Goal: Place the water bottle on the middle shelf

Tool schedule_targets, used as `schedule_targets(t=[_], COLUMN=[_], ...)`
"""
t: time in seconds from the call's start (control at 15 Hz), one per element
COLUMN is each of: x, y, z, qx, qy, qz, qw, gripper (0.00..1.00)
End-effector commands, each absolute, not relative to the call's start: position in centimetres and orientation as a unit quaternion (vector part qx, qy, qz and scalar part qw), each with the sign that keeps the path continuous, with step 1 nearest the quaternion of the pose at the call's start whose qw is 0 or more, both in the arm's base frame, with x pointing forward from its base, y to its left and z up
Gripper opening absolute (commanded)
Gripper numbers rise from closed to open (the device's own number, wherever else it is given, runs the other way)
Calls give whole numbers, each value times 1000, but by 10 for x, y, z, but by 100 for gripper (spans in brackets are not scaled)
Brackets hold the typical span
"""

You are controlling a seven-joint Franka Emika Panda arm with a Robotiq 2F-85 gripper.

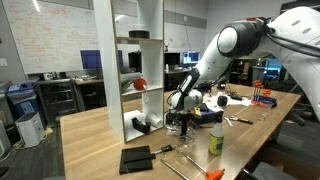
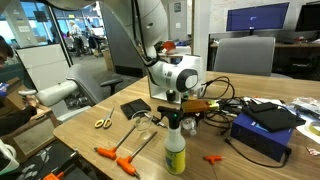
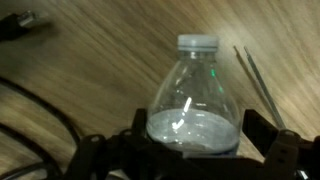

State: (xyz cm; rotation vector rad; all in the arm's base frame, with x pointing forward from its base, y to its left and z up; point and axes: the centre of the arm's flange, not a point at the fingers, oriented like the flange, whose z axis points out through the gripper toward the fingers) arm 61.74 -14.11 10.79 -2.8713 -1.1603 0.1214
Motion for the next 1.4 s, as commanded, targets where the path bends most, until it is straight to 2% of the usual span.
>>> schedule_targets(t=[0.0, 0.07, 0.13, 0.33, 0.53, 0.73, 0.93, 1.33], x=[619, 621, 621, 618, 614, 604, 591, 564], y=[-145, -147, -147, -146, -144, -137, -128, -100], z=[86, 87, 91, 103, 129, 164, 214, 333], qx=[-924, -924, -924, -925, -927, -928, -933, -955], qy=[-378, -379, -379, -376, -370, -366, -353, -290], qz=[46, 44, 43, 48, 52, 61, 64, 55], qw=[39, 38, 36, 38, 35, 35, 32, 16], gripper=[75, 73, 65, 34, 11, 15, 10, 12])
